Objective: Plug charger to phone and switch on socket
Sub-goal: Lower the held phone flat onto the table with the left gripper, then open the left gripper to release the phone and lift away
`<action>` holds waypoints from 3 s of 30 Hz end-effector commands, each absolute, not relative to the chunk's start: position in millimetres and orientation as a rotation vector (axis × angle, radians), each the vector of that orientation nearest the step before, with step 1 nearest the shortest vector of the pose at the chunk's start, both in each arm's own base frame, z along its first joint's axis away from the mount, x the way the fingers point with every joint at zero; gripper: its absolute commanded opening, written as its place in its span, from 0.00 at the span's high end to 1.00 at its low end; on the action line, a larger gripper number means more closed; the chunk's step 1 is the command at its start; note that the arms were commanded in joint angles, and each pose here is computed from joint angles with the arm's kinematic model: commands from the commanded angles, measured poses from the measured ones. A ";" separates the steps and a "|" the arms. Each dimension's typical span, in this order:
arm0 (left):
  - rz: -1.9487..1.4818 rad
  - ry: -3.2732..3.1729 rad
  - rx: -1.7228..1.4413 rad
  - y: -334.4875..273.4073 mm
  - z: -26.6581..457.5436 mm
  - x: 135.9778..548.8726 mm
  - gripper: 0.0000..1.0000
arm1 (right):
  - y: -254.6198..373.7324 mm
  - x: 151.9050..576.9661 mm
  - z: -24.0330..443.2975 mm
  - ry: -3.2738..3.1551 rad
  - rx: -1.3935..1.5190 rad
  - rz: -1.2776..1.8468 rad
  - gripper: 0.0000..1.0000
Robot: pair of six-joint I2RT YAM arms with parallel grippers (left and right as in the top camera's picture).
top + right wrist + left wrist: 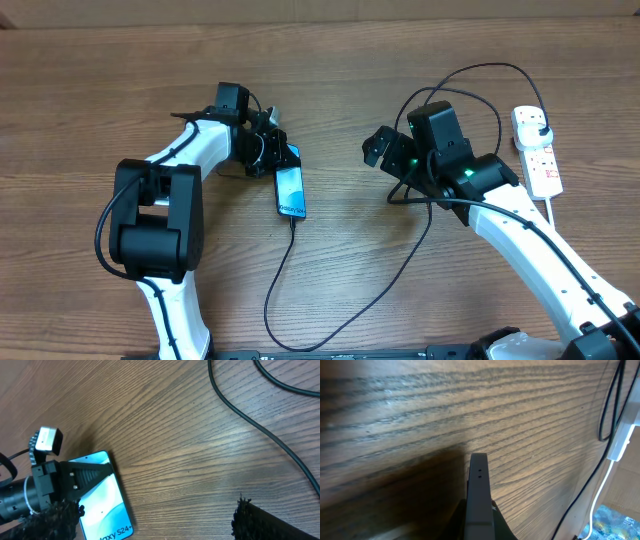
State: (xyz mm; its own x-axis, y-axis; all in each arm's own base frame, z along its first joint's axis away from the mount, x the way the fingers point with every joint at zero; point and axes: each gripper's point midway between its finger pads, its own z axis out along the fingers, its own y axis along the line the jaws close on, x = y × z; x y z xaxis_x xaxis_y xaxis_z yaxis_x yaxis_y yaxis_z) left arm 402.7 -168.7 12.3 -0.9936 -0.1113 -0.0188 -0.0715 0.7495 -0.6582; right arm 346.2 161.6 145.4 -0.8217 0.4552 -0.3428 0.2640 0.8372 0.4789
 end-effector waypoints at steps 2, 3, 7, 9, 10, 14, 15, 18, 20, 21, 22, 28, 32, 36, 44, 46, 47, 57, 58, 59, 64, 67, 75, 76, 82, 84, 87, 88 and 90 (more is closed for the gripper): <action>-1.099 2.894 -0.072 -178.8 8.6 396.4 0.96 | 159.9 348.3 152.4 2.540 0.522 0.579 0.00; -1.098 2.894 -0.056 -180.3 8.4 395.7 0.96 | 159.8 348.4 152.4 2.540 0.522 0.579 0.00; -1.096 2.900 -0.018 -188.1 8.1 392.1 0.96 | 160.0 348.2 152.4 2.540 0.522 0.580 0.00; -1.081 2.906 -0.002 -191.6 6.9 390.4 0.96 | 160.5 347.9 152.4 2.542 0.521 0.583 0.00; -1.066 2.911 0.001 -192.2 5.8 389.9 0.96 | 160.4 347.7 152.2 2.543 0.521 0.582 0.00; -1.040 2.926 0.003 -195.3 3.5 387.8 0.96 | 160.0 346.5 151.3 2.549 0.522 0.579 0.00; -1.041 2.927 0.006 -196.5 3.5 387.2 0.96 | 160.5 346.3 151.3 2.550 0.521 0.583 0.00; -1.037 2.932 0.005 -198.6 3.2 386.1 0.96 | 161.1 346.2 151.5 2.551 0.520 0.587 0.00; -1.025 2.938 -0.002 -199.3 2.2 385.6 0.96 | 161.1 346.2 151.5 2.551 0.520 0.587 0.00; -1.018 2.941 -0.013 -198.6 1.7 385.9 0.96 | 161.1 346.2 151.5 2.551 0.520 0.587 0.00; -1.005 2.946 -0.028 -197.5 0.8 386.4 0.96 | 161.1 346.2 151.5 2.551 0.520 0.587 0.00; -0.979 2.957 -0.069 -194.8 -1.2 387.4 0.93 | 161.1 346.1 151.4 2.551 0.520 0.587 0.00; -0.979 2.957 -0.073 -194.9 -1.1 387.4 0.87 | 161.1 346.1 151.4 2.551 0.520 0.587 0.00; -0.979 2.958 -0.073 -194.8 -1.2 387.4 0.74 | 161.1 346.1 151.4 2.551 0.520 0.587 0.00; -0.978 2.961 -0.074 -194.7 -1.3 386.7 0.65 | 161.0 346.2 151.5 2.551 0.520 0.587 0.00; -0.978 2.962 -0.075 -194.6 -1.4 386.4 0.65 | 161.1 346.1 151.4 2.551 0.520 0.587 0.00; -0.978 2.962 -0.075 -194.6 -1.4 386.4 0.65 | 161.1 346.1 151.4 2.551 0.520 0.587 0.00; -0.970 2.970 -0.079 -193.6 -2.2 385.2 0.62 | 161.0 346.0 151.4 2.552 0.520 0.587 0.00; -0.966 2.973 -0.081 -193.1 -2.6 384.7 0.60 | 161.0 346.0 151.4 2.552 0.520 0.587 0.00; -0.964 2.975 -0.082 -192.8 -2.8 384.5 0.58 | 161.0 346.0 151.4 2.552 0.520 0.587 0.00; -0.958 2.983 -0.087 -191.9 -3.4 383.1 0.24 | 161.2 345.9 151.3 2.553 0.519 0.588 0.00; -0.955 2.985 -0.088 -191.5 -3.6 382.7 0.11 | 161.7 345.6 151.4 2.554 0.518 0.591 0.00; -0.820 3.029 -0.116 -177.8 -12.6 380.1 0.00 | 161.6 345.6 151.3 2.554 0.518 0.590 0.00; -0.806 3.034 -0.119 -176.4 -13.4 379.6 0.00 | 161.5 345.6 151.3 2.554 0.518 0.591 0.00; -0.696 3.075 -0.144 -164.0 -19.7 374.6 0.00 | 161.3 344.9 150.8 2.558 0.519 0.588 0.00; -0.669 3.082 -0.149 -160.9 -21.0 374.0 0.00 | 161.0 344.6 150.5 2.559 0.520 0.587 0.00; -0.634 3.098 -0.159 -156.5 -22.7 371.6 0.00 | 160.9 344.4 150.3 2.560 0.520 0.586 0.00; -0.611 3.108 -0.163 -153.9 -23.8 369.8 0.00 | 160.9 344.4 150.3 2.560 0.520 0.586 0.00; -0.534 3.132 -0.174 -145.5 -27.0 366.1 0.00 | 160.8 344.2 150.1 2.561 0.521 0.585 0.00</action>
